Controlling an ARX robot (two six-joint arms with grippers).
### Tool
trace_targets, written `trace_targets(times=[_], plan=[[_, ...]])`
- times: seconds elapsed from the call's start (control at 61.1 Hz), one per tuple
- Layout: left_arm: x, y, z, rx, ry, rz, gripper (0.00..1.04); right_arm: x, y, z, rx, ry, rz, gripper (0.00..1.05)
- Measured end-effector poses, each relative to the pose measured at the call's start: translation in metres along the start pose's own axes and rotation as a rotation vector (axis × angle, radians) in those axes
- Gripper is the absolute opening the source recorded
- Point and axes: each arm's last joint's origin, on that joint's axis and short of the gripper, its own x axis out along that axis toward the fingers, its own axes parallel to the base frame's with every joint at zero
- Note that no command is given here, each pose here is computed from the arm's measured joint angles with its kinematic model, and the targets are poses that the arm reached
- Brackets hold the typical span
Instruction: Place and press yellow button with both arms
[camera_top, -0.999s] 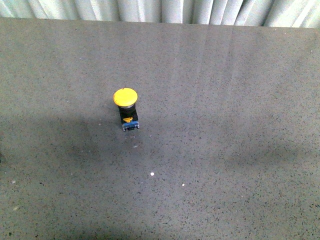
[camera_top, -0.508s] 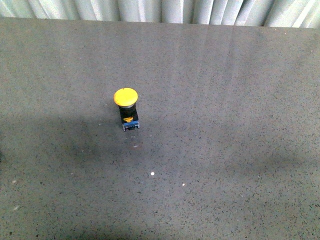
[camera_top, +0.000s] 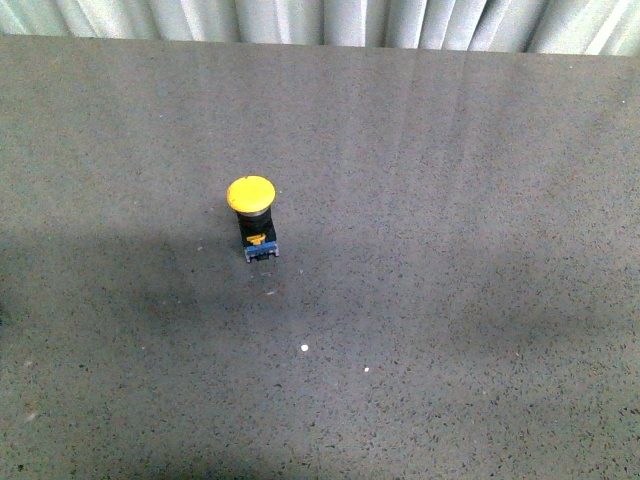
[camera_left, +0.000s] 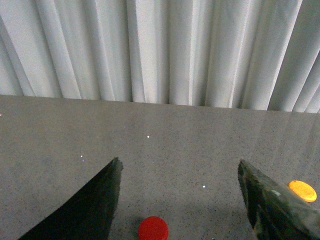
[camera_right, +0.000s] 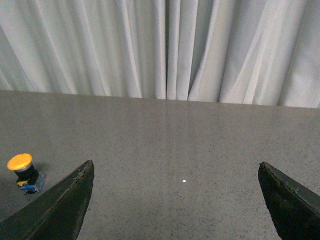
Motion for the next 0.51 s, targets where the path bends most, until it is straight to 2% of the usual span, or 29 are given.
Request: trace_targets(times=[0.082,0.115,0.164,0.508], plan=[[0.0,0.0,0.0,0.0,0.0,0.0,0.94,0.0,0.0,0.0,0.0,0.0,0.0,0.95],[0.0,0.0,0.0,0.001,0.0,0.0,0.97,0.0,0.0,0.0,0.0,0.0,0.0,0.96],[0.0,0.0,0.0,0.0,0.0,0.0,0.95,0.0,0.0,0.0,0.0,0.0,0.0,0.96],[0.0,0.0,0.0,0.0,0.0,0.0,0.96,0.0,0.0,0.0,0.0,0.0,0.0,0.96]])
